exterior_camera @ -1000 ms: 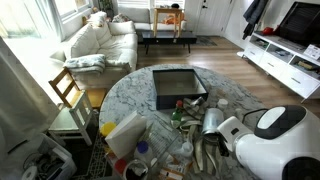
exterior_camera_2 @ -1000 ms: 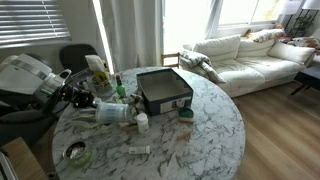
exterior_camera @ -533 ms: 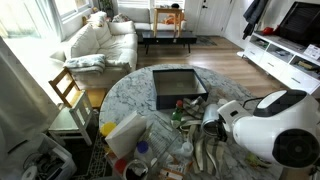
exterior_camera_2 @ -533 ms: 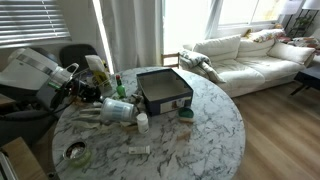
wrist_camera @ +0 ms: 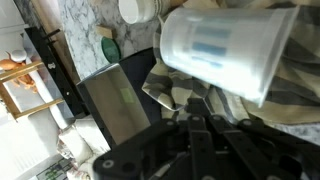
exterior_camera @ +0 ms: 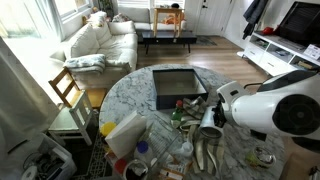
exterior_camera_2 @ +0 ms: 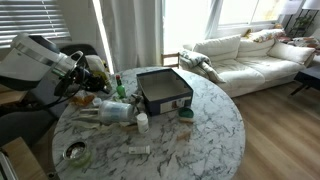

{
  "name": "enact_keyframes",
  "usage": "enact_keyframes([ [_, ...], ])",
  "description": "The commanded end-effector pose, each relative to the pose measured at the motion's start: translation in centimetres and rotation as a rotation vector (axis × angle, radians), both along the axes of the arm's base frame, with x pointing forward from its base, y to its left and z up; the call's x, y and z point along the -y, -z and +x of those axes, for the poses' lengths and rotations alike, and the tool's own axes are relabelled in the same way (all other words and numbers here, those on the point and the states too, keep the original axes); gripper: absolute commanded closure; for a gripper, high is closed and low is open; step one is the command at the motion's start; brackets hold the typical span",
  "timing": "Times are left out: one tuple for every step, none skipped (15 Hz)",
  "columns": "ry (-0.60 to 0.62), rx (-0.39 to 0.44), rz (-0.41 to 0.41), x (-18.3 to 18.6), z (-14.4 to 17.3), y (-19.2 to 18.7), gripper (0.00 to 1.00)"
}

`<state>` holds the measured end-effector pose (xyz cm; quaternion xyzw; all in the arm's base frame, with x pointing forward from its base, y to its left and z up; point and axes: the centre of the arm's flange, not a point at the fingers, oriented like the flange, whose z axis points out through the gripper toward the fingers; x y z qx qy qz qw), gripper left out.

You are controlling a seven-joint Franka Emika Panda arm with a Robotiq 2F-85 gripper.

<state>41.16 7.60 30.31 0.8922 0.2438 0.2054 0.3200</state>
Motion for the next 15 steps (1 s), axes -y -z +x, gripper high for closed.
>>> enact_keyframes([
  [0.049, 0.01, 0.09, 1.0, 0.5, -2.8, 1.0],
  [0.061, 0.016, 0.108, 1.3, 0.6, -3.2, 1.0],
  [0.065, 0.02, 0.119, 1.3, 0.8, -3.6, 1.0],
  [0.053, 0.015, 0.118, 1.2, 0.7, -3.7, 1.0],
  [0.038, 0.008, 0.12, 0.9, 0.7, -3.7, 1.0],
  [0.025, 0.0, 0.13, 0.5, 0.6, -3.6, 0.74],
  [0.006, -0.011, 0.144, -0.1, 0.4, -3.2, 0.73],
  [-0.016, -0.023, 0.163, -0.9, 0.2, -3.0, 0.66],
  [-0.045, -0.041, 0.18, -1.6, -0.1, -2.7, 0.6],
  [-0.085, -0.066, 0.187, -2.4, -0.6, -2.4, 0.53],
  [-0.133, -0.107, 0.196, -3.0, -1.1, -1.9, 0.44],
  [-0.17, -0.144, 0.191, -3.5, -1.8, -1.3, 0.38],
  [-0.2, -0.175, 0.192, -4.0, -2.3, -0.6, 0.29],
  [-0.222, -0.203, 0.186, -4.4, -2.9, 0.0, 0.22],
  [-0.242, -0.232, 0.174, -4.8, -3.4, 1.0, 0.15],
])
